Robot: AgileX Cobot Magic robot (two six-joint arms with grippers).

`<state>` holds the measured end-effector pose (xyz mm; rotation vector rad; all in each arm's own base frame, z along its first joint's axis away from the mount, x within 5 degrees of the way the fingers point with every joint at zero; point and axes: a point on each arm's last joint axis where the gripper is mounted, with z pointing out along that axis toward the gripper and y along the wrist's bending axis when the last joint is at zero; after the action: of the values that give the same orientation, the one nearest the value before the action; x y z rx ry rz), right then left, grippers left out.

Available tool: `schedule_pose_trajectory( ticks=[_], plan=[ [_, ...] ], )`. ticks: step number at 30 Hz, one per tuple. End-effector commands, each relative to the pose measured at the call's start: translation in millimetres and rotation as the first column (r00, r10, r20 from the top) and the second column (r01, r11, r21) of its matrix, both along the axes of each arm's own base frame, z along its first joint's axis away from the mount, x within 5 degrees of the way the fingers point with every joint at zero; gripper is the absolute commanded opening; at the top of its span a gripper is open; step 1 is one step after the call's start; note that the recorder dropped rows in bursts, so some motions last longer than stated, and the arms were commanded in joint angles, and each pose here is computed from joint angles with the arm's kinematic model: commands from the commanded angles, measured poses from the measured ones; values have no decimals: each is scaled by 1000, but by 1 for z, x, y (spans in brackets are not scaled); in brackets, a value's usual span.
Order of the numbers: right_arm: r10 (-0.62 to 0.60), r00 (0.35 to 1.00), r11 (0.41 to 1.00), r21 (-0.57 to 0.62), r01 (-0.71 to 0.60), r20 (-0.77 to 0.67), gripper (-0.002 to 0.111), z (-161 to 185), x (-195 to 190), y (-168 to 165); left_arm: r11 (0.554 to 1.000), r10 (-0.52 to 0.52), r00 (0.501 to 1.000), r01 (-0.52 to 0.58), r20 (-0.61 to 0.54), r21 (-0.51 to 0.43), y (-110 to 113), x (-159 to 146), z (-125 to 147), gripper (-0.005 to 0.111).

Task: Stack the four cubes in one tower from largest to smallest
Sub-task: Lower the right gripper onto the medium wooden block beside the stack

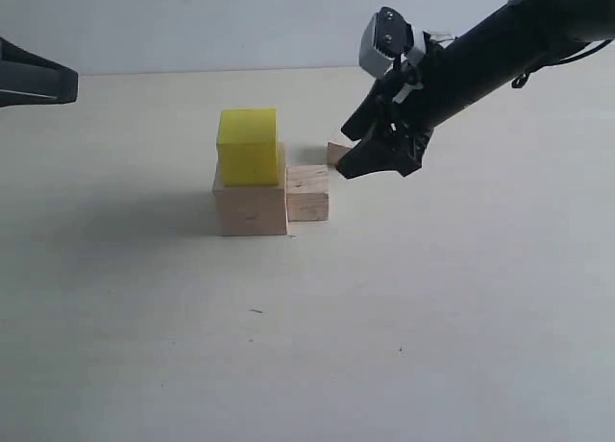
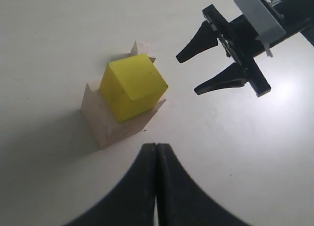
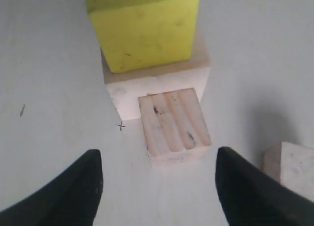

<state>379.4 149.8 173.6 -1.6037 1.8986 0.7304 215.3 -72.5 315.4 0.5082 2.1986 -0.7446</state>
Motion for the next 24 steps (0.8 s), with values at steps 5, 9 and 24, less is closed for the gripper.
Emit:
schedule_pose_trajectory(
  ticks=[5, 9, 24],
  plan=[
    [97, 981, 988, -139, -74, 166, 64, -6, -3, 28, 1000, -29, 999, 29, -23, -8, -2, -5, 0, 0],
    [60, 984, 987, -160, -33, 168, 64, -13, -1, 32, 999, -33, 999, 33, -12, -10, -2, -8, 3, 0],
    [0, 992, 995, -101, 13, 128, 66, -23, 6, 38, 999, -39, 999, 39, 1, -11, -2, -12, 6, 0]
  ],
)
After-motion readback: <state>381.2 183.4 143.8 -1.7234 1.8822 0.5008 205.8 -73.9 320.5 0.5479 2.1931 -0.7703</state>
